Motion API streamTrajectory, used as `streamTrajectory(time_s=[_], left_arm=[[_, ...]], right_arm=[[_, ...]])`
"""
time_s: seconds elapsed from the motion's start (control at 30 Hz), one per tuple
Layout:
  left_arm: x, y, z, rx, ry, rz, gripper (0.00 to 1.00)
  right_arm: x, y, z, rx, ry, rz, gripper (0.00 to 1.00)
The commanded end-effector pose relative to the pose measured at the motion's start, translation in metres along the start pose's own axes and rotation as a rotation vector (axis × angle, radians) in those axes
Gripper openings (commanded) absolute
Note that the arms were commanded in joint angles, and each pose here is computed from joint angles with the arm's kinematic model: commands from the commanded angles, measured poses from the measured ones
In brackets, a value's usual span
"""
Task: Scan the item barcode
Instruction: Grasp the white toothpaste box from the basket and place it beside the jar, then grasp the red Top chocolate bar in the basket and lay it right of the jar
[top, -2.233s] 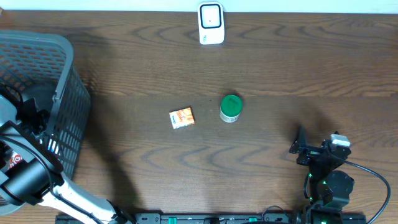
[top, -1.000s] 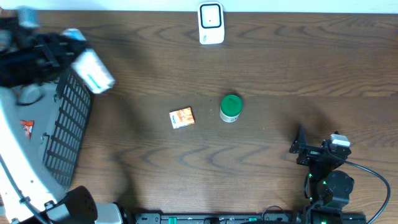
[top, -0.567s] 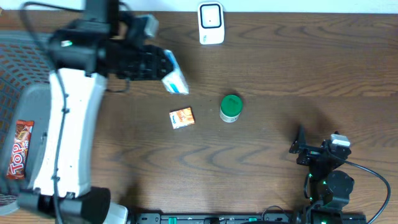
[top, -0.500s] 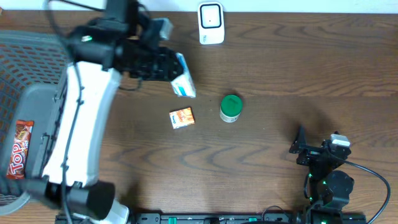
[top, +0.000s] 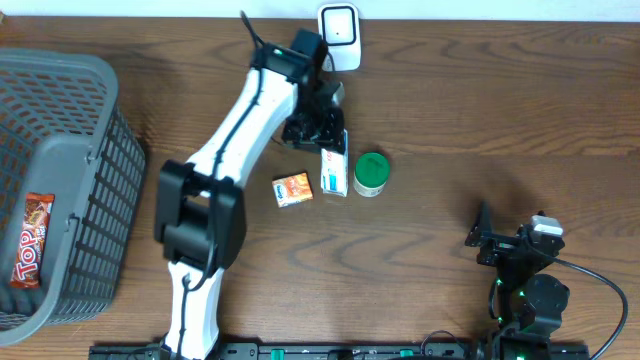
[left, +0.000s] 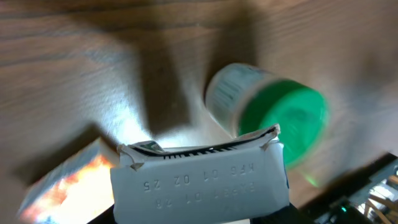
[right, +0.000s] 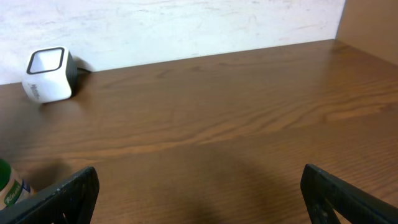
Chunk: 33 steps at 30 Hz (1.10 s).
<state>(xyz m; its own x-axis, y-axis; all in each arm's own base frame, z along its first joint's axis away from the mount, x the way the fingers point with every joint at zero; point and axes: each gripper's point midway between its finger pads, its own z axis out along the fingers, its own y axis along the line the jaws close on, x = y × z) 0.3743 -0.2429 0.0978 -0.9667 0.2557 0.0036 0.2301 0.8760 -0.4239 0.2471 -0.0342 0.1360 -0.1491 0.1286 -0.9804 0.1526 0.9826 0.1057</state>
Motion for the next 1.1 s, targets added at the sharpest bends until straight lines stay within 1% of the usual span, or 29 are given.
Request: streamTrajectory(time_s=[0.0,0.1,0.13,0.2,0.23,0.3,0.33,0.37,0.4,0.5,0.57,0.6,0.63,0.67,0.7,0.77,0.8,0.83,0.87,0.9,0.97,1.0,1.07], left_arm=[[0.000,0.008,0.030,-0.022,0.050,-0.031,0.44],[-0.003,0.020,0.043,-0.083,0.053,-0.043,0.44],[-0.004,0.026,0.045,-0.114,0.050,-0.042,0.46],[-0.005,0.037,0.042,-0.178,0.039,-0.038,0.74],[-0.006,0.039,0.039,-0.188,0.034,-0.034,0.80],[-0.008,0.040,0.026,-0.195,0.014,-0.016,0.87],[-0.009,0.040,0.019,-0.193,0.001,-0.011,0.89],[-0.012,0.038,-0.002,-0.188,-0.037,-0.013,0.90],[-0.014,0.036,-0.013,-0.185,-0.059,-0.010,0.91],[-0.019,0.027,-0.068,-0.172,-0.178,0.025,0.91],[-0.018,0.018,-0.129,-0.165,-0.329,0.062,0.93],[-0.016,0.016,-0.148,-0.166,-0.378,0.081,0.95],[-0.011,0.014,-0.181,-0.177,-0.460,0.104,0.97],[-0.002,0.019,-0.227,-0.221,-0.585,0.099,1.00],[0.005,0.024,-0.255,-0.263,-0.663,0.085,0.99],[0.028,0.044,-0.319,-0.374,-0.838,0.019,0.99],[0.044,0.055,-0.349,-0.425,-0.921,-0.038,0.99],[0.055,0.064,-0.366,-0.453,-0.969,-0.083,0.99],[0.078,0.083,-0.396,-0.506,-1.050,-0.187,0.99],[0.094,0.097,-0.411,-0.538,-1.094,-0.270,0.99],[0.134,0.135,-0.437,-0.592,-1.166,-0.505,0.98],[0.153,0.154,-0.443,-0.608,-1.177,-0.622,0.99],[0.188,0.194,-0.442,-0.643,-1.146,-0.830,0.99]], right_arm=[[0.001,0.001,0.000,-0.005,0.002,0.011,0.99],[0.001,0.001,0.000,-0.006,0.002,0.011,0.99],[0.001,0.001,0.000,-0.006,0.002,0.011,0.99],[0.001,0.001,0.000,-0.006,0.002,0.011,0.99],[0.001,0.001,0.000,-0.006,0.002,0.011,0.99],[0.001,0.001,0.000,-0.006,0.002,0.011,0.99],[0.001,0.001,0.000,-0.006,0.002,0.011,0.99],[0.001,0.001,0.000,-0.005,0.002,0.011,0.99],[0.001,0.001,0.000,-0.006,0.002,0.011,0.99],[0.001,0.001,0.000,-0.006,0.002,0.011,0.99],[0.001,0.001,0.000,-0.005,0.002,0.011,0.99],[0.001,0.001,0.000,-0.006,0.002,0.011,0.99],[0.001,0.001,0.000,-0.006,0.002,0.011,0.99],[0.001,0.001,0.000,-0.005,0.002,0.011,0.99],[0.001,0.001,0.000,-0.005,0.002,0.011,0.99],[0.001,0.001,0.000,-0.006,0.002,0.011,0.99],[0.001,0.001,0.000,-0.006,0.002,0.011,0.99],[0.001,0.001,0.000,-0.006,0.002,0.011,0.99],[0.001,0.001,0.000,-0.006,0.002,0.011,0.99],[0.001,0.001,0.000,-0.006,0.002,0.011,0.99],[0.001,0.001,0.000,-0.005,0.002,0.011,0.99],[0.001,0.001,0.000,-0.005,0.002,0.011,0.99],[0.001,0.001,0.000,-0.006,0.002,0.011,0.99]])
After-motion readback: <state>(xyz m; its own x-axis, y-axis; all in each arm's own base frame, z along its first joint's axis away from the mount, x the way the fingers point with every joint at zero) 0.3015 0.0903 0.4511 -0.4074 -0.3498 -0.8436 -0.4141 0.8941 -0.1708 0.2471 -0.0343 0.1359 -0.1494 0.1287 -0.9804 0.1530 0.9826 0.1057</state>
